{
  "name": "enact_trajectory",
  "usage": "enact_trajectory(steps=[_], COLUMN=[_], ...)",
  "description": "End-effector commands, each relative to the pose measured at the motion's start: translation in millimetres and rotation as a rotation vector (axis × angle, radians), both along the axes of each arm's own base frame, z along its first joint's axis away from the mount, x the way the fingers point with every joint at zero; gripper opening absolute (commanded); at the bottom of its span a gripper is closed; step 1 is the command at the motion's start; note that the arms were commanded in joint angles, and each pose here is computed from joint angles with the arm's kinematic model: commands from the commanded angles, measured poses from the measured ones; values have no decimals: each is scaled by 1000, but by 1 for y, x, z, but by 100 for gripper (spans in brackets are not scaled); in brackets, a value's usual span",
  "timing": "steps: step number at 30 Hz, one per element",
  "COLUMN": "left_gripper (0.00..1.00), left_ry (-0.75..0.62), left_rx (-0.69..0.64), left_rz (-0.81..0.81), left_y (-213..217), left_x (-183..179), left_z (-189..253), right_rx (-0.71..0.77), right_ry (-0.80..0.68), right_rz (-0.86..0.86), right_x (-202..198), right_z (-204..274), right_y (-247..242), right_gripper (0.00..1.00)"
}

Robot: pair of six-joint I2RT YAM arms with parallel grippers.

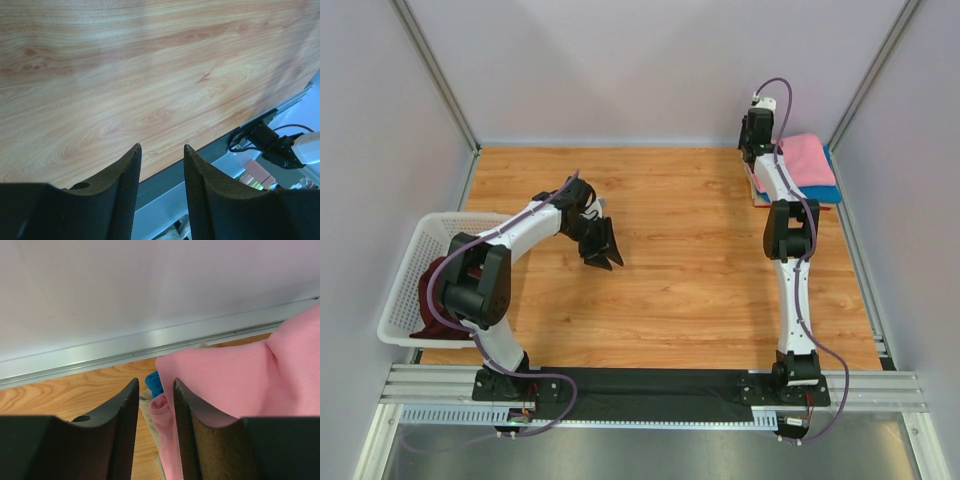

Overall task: Fold and stack the t-shirts
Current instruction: Neatly place the folded tshirt to the corner

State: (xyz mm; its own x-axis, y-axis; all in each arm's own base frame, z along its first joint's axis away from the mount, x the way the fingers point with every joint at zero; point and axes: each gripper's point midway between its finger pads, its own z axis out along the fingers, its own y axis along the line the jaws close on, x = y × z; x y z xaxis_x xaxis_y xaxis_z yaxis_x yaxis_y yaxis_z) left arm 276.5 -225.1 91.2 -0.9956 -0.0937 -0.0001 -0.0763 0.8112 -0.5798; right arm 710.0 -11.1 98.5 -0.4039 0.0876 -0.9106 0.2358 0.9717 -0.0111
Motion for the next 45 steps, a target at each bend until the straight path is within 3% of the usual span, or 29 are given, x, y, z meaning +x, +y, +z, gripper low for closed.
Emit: enact_trajectory(steps=[1, 11, 20, 31, 36, 42, 43, 44, 45], left_gripper=[47, 46, 46, 45, 45, 45, 45, 45, 46], left_ry=[-41, -32, -20, -3, -12, -74, -119, -145, -177], left_rx=[-26, -25, -41, -52, -71, -101, -114, -124, -134], left_rz=[-4, 10, 25, 35, 40, 34, 30, 26, 23], left_y=[1, 6, 11, 17, 14, 7, 5, 3, 2], left_x=[1, 3, 5, 2, 6, 23, 33, 37, 43], left_z=[13, 8, 6, -1, 4, 32, 47, 57, 67], right_rx=[-53, -98, -110, -55, 45, 182, 221, 246, 293], right_ry=[-68, -91, -93, -131, -112, -160, -161, -203, -145], right_rz=[-39, -64, -18, 73, 122, 216, 251, 271, 254], right_x=[12, 17, 20, 26, 21, 4, -1, -13, -25], right_z=[15, 17, 17, 28, 25, 93, 103, 143, 136], right_y=[-7, -13, -9, 13, 31, 63, 72, 79, 84], right_gripper=[35, 33, 0, 0, 0, 4, 6, 11, 14])
